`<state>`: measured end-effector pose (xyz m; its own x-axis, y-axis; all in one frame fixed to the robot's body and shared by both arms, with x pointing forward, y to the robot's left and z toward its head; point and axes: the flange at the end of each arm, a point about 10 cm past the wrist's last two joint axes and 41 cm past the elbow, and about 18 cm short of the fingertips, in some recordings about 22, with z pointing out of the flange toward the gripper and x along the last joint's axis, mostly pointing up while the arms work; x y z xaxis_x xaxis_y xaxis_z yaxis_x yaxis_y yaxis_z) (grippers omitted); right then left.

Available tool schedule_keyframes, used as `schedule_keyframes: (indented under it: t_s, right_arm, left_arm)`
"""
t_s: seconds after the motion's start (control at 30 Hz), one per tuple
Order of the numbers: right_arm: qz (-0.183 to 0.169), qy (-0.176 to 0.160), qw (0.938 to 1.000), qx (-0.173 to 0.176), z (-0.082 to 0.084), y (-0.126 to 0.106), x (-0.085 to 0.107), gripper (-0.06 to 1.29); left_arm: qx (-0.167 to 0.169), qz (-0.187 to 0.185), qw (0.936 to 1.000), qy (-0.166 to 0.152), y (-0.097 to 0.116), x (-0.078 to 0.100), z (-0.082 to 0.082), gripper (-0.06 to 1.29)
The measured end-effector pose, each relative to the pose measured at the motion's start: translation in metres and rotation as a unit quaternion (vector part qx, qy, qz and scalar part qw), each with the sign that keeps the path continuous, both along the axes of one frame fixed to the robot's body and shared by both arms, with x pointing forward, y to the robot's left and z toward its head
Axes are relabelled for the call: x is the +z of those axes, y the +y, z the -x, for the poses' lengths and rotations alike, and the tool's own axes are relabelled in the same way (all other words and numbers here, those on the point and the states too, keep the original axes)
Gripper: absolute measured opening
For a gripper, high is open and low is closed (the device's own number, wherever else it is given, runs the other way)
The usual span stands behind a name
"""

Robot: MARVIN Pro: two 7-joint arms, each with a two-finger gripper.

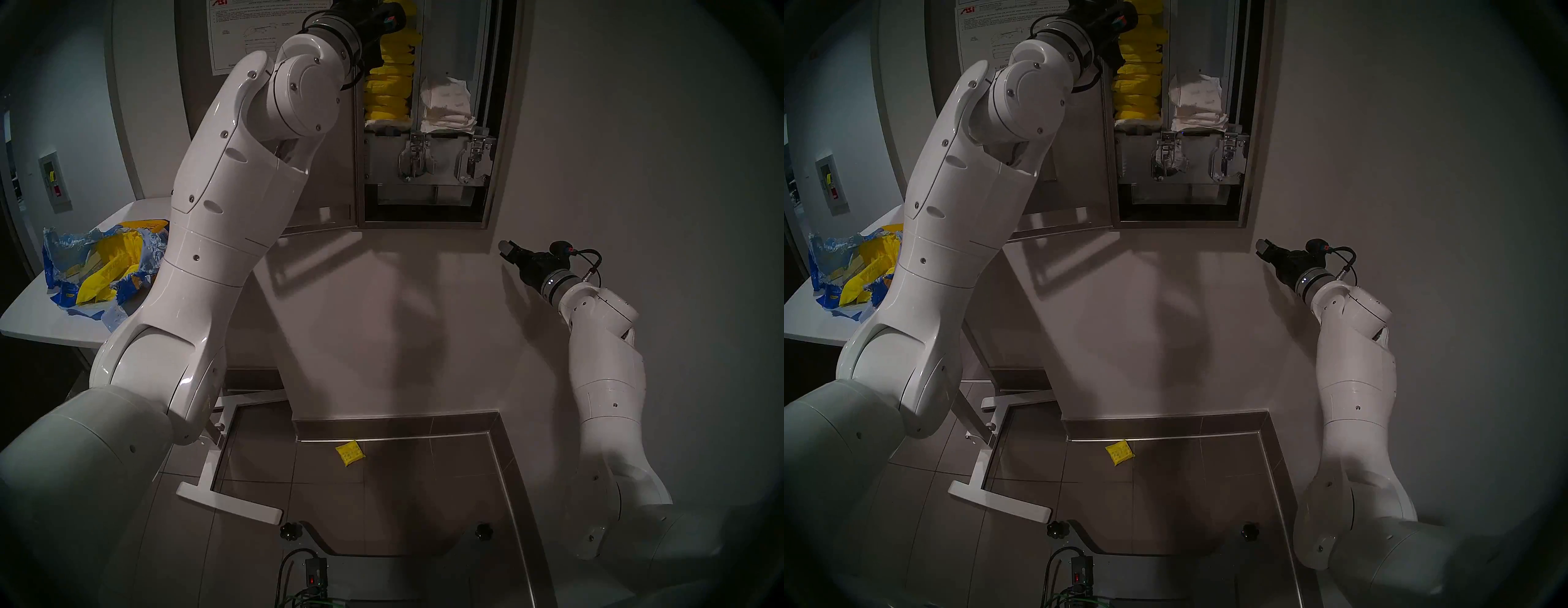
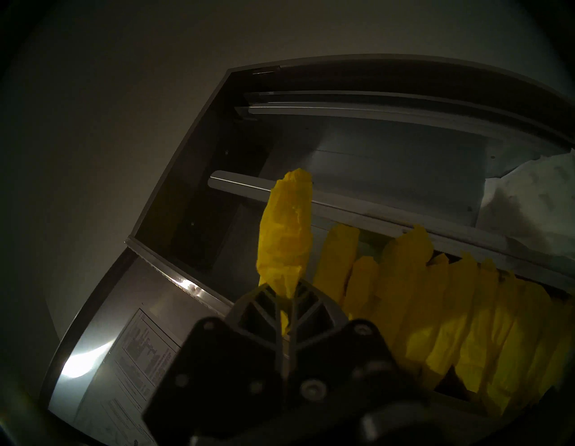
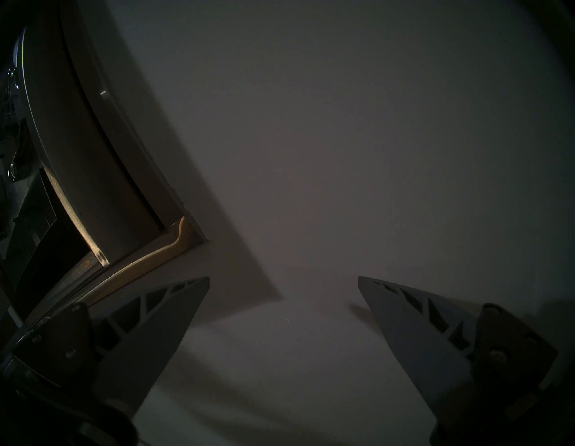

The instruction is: Open the dispenser door, put the pads inside, close the door

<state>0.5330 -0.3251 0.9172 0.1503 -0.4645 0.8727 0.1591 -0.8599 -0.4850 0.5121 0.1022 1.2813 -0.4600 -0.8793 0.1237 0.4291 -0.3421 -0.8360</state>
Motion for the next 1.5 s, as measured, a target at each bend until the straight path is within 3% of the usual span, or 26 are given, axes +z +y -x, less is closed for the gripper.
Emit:
schedule_keyframes:
  t_s: [0.33, 1.03, 1.5]
  right_arm:
    - [0.0, 0.001, 1.0, 0.001, 0.0, 0.0, -0.001, 1.24]
    - [0.0, 0.002, 1.0, 0.002, 0.0, 0.0, -0.001, 1.24]
    - [0.0, 0.001, 1.0, 0.002, 0.0, -0.001, -0.001, 1.24]
  left_arm:
    - [0.026, -0.018, 0.9995, -0.003, -0.007, 0.012, -0.012, -0.02]
    - [0.1, -0.055, 0.9931, 0.028, -0.012, 0.027, -0.048, -0.02]
    - [0.131, -0.077, 0.9876, 0.04, -0.024, 0.043, -0.055, -0.02]
